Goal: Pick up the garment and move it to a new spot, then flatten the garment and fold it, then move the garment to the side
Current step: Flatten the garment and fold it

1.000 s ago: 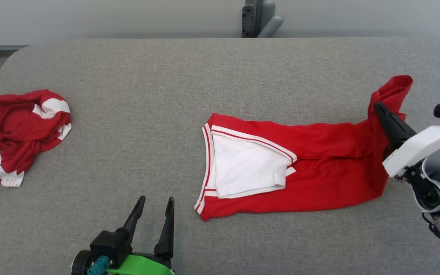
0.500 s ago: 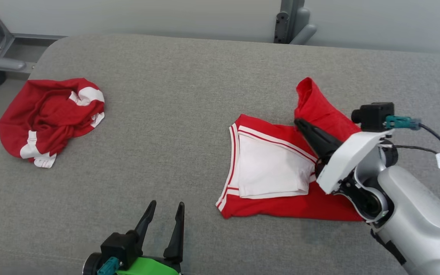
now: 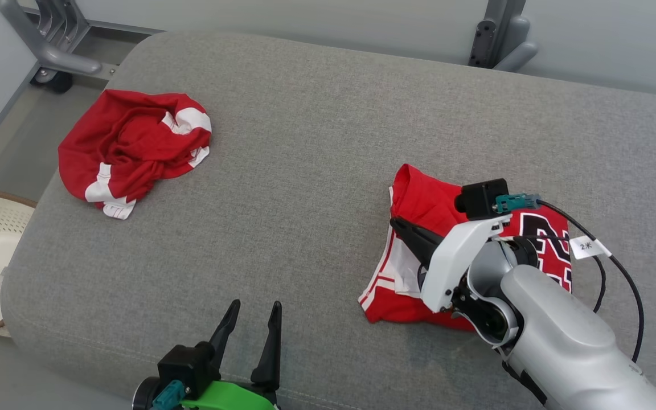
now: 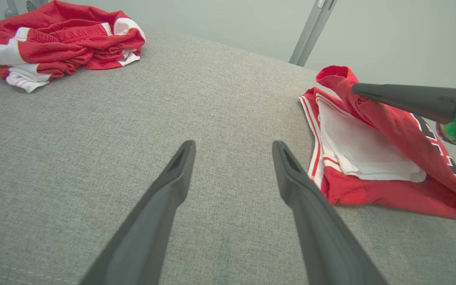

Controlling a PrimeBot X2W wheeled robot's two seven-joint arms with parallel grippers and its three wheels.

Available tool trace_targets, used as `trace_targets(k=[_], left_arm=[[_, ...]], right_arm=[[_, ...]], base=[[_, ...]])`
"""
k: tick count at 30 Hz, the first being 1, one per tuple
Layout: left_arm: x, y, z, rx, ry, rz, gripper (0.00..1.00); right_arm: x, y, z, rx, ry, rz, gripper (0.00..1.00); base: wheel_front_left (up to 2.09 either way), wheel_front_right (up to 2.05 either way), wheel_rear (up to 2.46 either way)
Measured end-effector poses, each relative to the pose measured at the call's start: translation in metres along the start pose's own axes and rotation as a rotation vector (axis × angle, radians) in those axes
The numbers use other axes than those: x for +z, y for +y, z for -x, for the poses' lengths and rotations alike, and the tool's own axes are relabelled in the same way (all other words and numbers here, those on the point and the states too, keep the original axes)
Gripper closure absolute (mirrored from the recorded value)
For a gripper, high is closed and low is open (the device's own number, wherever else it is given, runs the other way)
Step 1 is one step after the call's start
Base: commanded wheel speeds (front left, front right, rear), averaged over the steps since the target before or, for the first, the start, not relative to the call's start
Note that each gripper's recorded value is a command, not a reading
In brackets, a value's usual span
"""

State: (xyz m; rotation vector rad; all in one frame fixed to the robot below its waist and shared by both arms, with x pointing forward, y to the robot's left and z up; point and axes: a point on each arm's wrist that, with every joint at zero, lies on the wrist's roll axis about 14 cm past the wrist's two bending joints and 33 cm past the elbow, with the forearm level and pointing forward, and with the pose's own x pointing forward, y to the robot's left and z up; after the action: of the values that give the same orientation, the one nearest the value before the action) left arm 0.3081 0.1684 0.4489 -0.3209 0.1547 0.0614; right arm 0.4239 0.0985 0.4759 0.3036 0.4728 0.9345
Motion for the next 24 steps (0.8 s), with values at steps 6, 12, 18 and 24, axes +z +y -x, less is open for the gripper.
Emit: trace_targets(k=[6,12,18,24], left_arm=[[0.000,0.002,-0.003,0.013,-0.002,0.008,0.00],[0.004,-0.003,-0.011,-0.005,-0.012,0.011,0.00],[0.006,-0.012,-0.022,-0.040,-0.019,0.005,0.00],[0.009,-0.027,-0.035,-0.089,-0.024,-0.007,0.00]], right_arm=[[0.000,0.006,-0.003,0.013,-0.036,-0.056,0.00],[0.030,-0.015,0.017,-0.033,-0.183,-0.036,0.00],[0.046,-0.054,0.062,-0.158,-0.338,0.002,0.00],[0.047,-0.090,0.117,-0.304,-0.437,0.025,0.00]], base=[[0.00,0.00,0.00],[0.00,0.00,0.00],[0.00,0.00,0.00],[0.00,0.00,0.00]])
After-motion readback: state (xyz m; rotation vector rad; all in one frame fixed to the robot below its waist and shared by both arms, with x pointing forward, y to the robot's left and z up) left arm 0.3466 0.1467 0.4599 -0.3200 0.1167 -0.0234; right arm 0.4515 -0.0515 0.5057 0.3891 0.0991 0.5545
